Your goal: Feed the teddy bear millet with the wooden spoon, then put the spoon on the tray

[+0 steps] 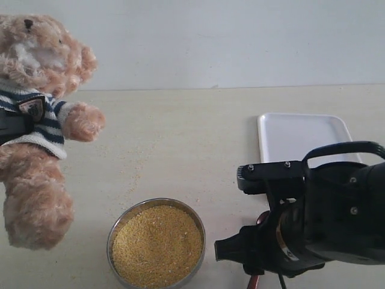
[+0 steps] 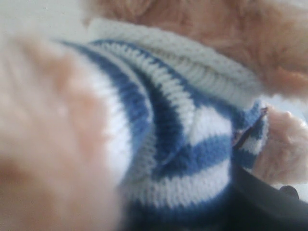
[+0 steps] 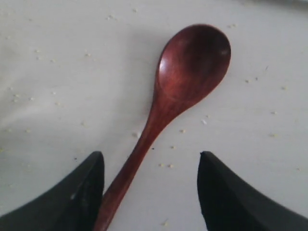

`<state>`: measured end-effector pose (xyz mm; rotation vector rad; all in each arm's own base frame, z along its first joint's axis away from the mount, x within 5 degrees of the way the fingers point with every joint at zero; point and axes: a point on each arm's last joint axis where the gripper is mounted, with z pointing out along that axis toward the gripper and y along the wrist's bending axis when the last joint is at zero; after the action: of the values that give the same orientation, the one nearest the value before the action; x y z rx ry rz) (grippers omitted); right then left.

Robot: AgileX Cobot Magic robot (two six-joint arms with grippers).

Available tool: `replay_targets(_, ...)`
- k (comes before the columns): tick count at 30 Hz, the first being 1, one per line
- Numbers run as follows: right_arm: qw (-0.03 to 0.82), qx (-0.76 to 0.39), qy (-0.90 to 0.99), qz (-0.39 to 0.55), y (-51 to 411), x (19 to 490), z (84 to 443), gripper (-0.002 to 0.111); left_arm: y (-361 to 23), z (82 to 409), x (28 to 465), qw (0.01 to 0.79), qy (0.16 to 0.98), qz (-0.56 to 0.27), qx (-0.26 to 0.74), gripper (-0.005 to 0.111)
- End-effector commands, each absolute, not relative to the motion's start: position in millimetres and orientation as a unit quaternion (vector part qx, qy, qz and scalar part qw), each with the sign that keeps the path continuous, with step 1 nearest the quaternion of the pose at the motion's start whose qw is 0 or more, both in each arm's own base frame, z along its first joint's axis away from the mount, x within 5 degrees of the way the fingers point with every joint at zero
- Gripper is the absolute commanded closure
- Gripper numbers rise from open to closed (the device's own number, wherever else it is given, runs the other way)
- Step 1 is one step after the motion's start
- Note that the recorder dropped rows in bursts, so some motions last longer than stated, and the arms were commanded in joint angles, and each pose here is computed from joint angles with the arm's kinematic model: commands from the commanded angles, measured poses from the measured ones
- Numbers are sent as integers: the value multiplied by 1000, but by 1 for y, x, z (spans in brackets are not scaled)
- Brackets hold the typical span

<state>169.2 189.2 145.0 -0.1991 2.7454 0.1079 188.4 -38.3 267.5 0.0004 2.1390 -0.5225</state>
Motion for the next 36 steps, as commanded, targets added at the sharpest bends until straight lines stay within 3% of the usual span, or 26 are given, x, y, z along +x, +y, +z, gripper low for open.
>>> replay_targets(1,184,-68,980,35,191,169,141,52,-39,270,187,458,863,-216,-1,102)
replay_targets(36,191,-76,978,22,192,173,132,52,-39,270,187,460,863,-211,10,102)
